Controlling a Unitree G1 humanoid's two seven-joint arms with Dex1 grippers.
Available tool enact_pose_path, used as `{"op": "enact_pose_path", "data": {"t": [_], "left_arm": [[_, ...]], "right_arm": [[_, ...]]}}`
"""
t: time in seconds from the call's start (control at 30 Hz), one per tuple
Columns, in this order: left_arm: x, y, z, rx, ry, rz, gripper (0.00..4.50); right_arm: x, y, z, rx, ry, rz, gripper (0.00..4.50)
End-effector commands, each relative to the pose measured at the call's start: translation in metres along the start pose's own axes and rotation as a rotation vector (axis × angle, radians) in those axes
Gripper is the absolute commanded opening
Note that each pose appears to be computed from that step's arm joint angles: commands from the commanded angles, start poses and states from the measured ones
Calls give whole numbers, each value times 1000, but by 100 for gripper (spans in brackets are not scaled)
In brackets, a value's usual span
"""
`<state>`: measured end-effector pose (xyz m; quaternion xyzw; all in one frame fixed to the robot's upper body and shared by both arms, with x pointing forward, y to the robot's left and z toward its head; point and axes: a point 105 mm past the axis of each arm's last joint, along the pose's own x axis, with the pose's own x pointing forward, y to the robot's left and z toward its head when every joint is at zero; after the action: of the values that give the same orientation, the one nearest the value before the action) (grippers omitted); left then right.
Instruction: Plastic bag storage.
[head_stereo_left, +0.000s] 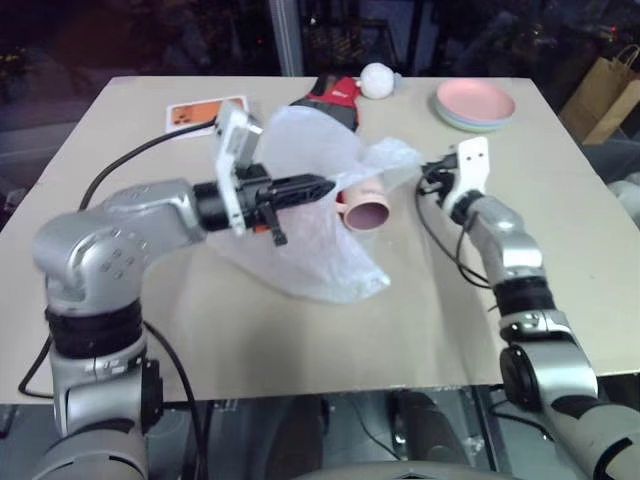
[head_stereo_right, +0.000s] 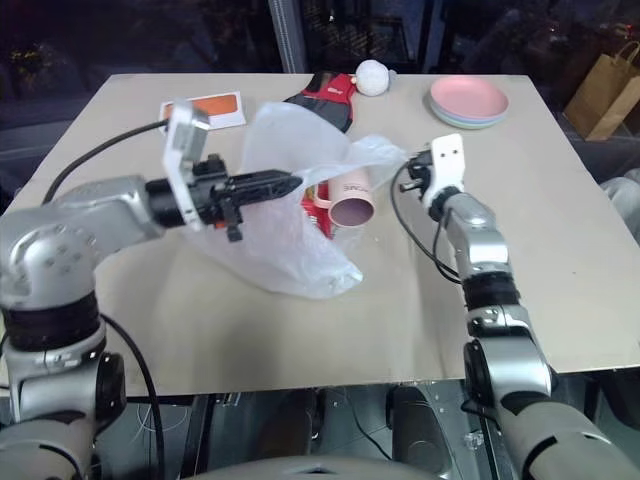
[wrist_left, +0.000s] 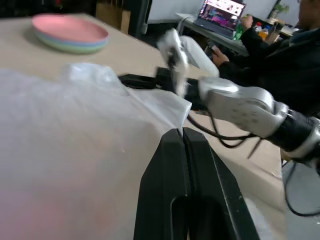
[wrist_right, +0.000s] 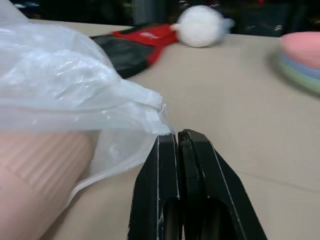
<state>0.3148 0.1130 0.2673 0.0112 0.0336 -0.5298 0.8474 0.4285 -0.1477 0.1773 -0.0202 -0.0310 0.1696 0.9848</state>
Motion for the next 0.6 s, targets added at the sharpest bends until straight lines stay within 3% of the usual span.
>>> {"op": "enact_pose_path", "data": {"t": [0.03,0.2,0.4,0.5,0.6], "left_arm": [[13,11,13,126,-5,-69,0],[36,32,20,260,14,-115,0],[41,37,13,318,-12,-127,0],[15,20,2,111,-24,-193,0],[-22,-26,-15,-78,33,-332,130]], "right_arm": [[-31,-30,28,-28,-63,-119,13],[-80,-38,39,-69,-48,-211,13],[-109,10,32,-96,34,-120,13],[-111,33,23,-66,66,-72,13],[-110,36,17,-60,97,-71,0]]}}
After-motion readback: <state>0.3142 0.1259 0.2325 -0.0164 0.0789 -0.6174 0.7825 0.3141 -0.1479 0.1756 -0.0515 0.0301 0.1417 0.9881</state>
